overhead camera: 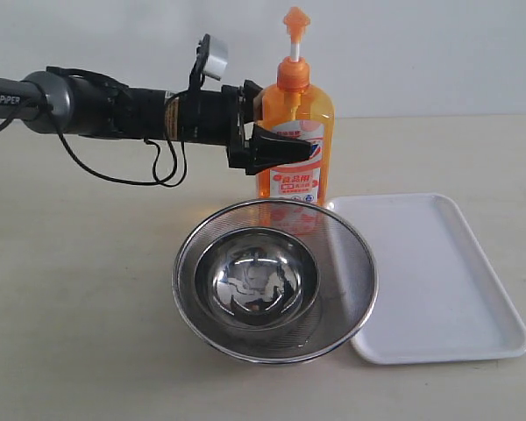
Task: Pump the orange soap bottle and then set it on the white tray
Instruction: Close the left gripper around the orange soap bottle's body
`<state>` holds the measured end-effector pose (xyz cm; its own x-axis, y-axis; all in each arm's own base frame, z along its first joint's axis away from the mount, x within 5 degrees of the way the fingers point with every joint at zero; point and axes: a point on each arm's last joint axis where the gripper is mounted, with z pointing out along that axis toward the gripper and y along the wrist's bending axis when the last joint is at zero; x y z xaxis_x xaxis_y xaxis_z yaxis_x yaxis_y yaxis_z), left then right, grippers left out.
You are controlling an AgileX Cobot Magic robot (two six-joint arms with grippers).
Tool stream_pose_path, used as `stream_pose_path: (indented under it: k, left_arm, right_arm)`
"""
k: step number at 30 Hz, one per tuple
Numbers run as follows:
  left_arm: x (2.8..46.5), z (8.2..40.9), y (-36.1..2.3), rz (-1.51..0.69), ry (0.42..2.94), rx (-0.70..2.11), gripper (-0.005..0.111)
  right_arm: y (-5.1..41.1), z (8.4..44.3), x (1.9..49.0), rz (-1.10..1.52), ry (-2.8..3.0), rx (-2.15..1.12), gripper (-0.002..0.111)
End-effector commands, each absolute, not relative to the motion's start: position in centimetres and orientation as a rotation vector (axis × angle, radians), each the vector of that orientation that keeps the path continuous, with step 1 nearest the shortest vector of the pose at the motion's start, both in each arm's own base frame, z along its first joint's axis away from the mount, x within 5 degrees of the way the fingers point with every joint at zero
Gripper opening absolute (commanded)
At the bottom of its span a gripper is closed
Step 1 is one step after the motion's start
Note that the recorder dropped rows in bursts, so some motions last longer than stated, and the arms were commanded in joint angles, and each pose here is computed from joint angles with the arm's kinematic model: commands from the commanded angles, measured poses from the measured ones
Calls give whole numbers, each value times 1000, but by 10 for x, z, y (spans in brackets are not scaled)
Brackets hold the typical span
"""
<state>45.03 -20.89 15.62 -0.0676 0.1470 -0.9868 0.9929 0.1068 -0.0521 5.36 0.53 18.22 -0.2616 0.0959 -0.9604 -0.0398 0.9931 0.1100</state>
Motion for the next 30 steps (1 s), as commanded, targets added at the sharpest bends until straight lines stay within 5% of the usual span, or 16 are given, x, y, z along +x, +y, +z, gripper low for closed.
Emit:
stream_pose_path:
  k: [1, 13, 15, 21, 30]
  left_arm:
    - [448, 159, -219, -1113, 1408, 1203, 97]
    - [447, 159, -226, -1103, 1418, 1194, 95]
    - [447, 159, -226, -1103, 1418, 1194, 85]
    - [447, 159, -225, -1106, 1415, 1193, 10]
    - [447, 159, -225, -1108, 1409, 1197, 7]
  right_arm:
    - [5, 183, 54, 122, 1816, 41, 0]
    - [5, 183, 54, 122, 1816, 41, 0]
    - [5, 183, 54, 122, 1816, 41, 0]
    - [5, 183, 54, 122, 1816, 41, 0]
    - [5, 183, 54, 122, 1816, 41, 0]
